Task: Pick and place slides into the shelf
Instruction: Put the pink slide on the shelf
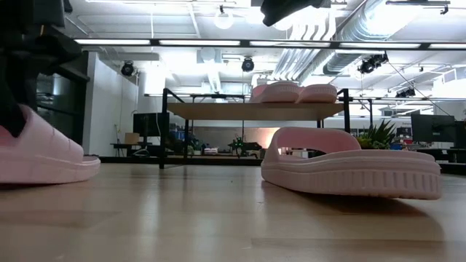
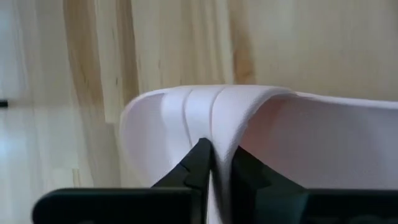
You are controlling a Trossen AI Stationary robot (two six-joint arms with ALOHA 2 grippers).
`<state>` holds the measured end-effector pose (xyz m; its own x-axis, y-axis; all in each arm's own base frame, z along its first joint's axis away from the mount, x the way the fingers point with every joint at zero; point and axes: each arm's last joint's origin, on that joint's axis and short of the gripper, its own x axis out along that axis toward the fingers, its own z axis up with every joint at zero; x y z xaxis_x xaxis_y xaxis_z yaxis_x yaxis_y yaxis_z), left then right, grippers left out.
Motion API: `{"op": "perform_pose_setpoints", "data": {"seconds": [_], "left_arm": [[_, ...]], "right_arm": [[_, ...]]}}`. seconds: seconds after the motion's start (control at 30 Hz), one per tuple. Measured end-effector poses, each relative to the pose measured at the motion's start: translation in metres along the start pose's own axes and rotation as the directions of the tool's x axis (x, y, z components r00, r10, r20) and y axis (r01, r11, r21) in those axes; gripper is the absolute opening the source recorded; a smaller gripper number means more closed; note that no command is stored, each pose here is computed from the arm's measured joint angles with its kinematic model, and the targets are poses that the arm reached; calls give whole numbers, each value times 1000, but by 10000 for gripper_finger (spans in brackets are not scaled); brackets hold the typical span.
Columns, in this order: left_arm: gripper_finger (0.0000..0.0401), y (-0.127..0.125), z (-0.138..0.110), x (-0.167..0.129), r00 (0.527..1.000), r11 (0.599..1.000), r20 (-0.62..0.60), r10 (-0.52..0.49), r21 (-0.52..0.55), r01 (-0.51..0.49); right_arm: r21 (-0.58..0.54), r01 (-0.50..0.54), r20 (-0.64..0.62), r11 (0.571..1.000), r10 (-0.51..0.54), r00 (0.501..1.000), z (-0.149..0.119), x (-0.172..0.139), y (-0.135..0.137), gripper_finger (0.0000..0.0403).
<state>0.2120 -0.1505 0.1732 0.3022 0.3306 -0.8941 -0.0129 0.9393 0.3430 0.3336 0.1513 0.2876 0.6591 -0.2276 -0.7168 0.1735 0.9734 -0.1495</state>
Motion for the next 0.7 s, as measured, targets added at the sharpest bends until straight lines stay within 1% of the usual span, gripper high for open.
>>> {"op": "perform_pose_setpoints", "data": {"seconds": [0.13, 0.33, 0.5, 0.6, 0.7], "left_arm": [[6, -2, 12, -11, 999, 999, 44, -29, 19, 28], [15, -3, 27, -27, 993, 997, 109, -46, 70, 38], [5, -2, 36, -37, 988, 989, 140, -58, 145, 38], [12, -1, 42, -44, 984, 987, 172, -46, 159, 18], [10, -1, 47, -50, 980, 984, 192, -48, 175, 13]], "right_arm": [[-21, -2, 6, 1000, 2, 1000, 1, 0, 0, 126], [-42, -12, 35, 999, 14, 999, 4, 0, 2, 126], [-114, -23, 82, 993, 32, 996, 9, 0, 4, 126], [-147, -28, 110, 989, 44, 993, 12, -1, 5, 126], [-173, -30, 136, 984, 54, 989, 14, -2, 6, 126]]}}
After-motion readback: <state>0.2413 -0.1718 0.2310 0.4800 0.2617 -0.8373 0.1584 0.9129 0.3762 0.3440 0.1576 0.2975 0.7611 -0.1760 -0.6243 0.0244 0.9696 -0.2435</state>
